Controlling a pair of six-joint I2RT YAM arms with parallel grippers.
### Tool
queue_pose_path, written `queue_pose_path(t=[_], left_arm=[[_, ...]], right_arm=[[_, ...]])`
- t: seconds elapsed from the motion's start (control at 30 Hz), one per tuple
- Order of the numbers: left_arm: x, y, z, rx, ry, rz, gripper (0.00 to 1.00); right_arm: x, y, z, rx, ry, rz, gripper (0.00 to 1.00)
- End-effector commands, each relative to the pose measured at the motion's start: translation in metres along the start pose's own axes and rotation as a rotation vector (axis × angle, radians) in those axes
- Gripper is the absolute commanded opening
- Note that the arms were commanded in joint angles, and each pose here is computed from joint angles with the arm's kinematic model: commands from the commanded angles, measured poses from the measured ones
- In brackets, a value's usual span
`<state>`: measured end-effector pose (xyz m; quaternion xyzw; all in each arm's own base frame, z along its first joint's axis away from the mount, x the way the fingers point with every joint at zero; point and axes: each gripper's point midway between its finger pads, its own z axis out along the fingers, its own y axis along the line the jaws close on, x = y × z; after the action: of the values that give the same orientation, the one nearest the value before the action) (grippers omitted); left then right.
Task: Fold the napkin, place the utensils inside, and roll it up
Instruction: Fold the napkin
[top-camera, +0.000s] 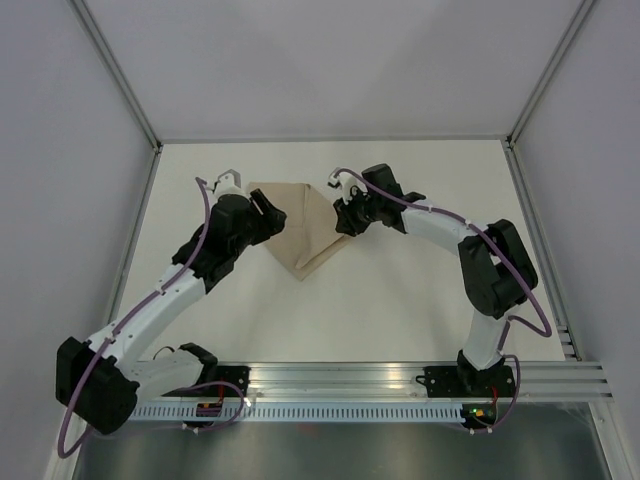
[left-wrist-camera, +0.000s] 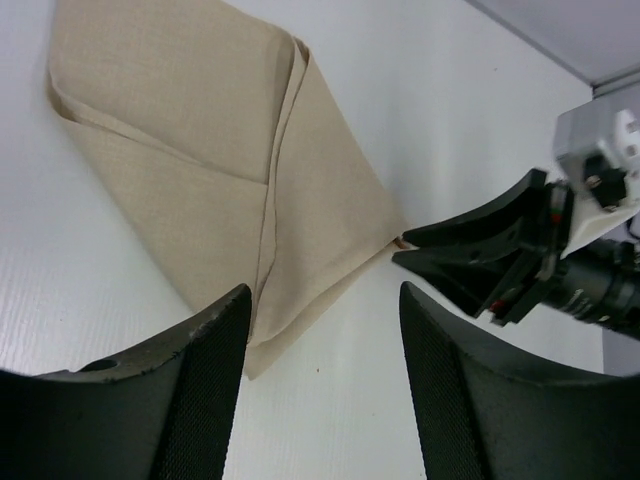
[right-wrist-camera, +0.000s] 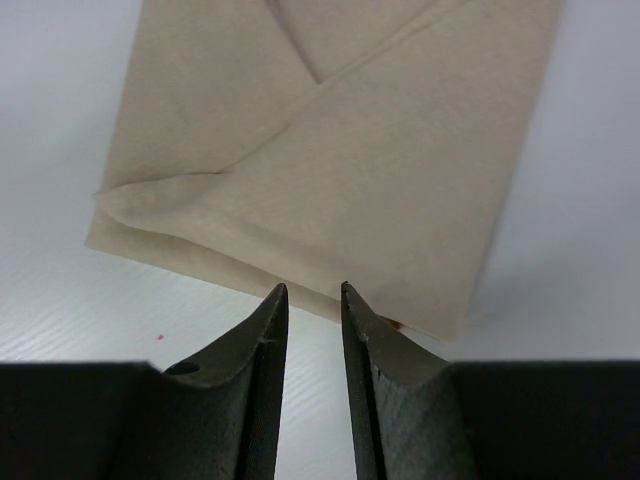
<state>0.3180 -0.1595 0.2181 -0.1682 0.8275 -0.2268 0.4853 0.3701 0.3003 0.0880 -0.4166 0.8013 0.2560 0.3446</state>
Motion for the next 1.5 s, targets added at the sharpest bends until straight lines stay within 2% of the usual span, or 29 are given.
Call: queue_pose_path(t=[0.0,0.2,0.33,0.5,0.67,0.9,1.2,1.47], left_arm=[[0.008,-0.017,0.018,0.067,0.038,-0.023,0.65],[0.046,-0.014,0.043,0.068,0.163,-0.003,0.61],[0.064,-0.004,0.055,0.039,0.203,0.006,0.6],[0.091,-0.003,0.069,0.011,0.249,0.045,0.58],[0.115,-0.001,0.089,-0.038,0.281,0.084,0.57],[0.113,-0.016,0.114,-0.1,0.261,0.184,0.55],[0.124,0.019,0.114,-0.306,0.275,0.325,0.53],[0.141,0.036,0.113,-0.398,0.315,0.443,0.51]], right_arm=[[-0.018,-0.015,-0.022,0.017,-0.067,-0.018,0.34],[0.006,-0.021,-0.028,0.039,-0.03,-0.071,0.36],[0.013,-0.025,-0.021,0.039,-0.014,-0.058,0.36],[-0.007,-0.046,-0.019,0.074,-0.042,-0.039,0.36],[-0.008,-0.061,-0.007,0.101,-0.024,-0.018,0.36],[-0.013,-0.081,0.006,0.123,-0.021,0.028,0.36],[-0.004,-0.094,0.024,0.121,0.009,0.055,0.36],[0.004,-0.096,0.03,0.107,0.033,0.072,0.36]])
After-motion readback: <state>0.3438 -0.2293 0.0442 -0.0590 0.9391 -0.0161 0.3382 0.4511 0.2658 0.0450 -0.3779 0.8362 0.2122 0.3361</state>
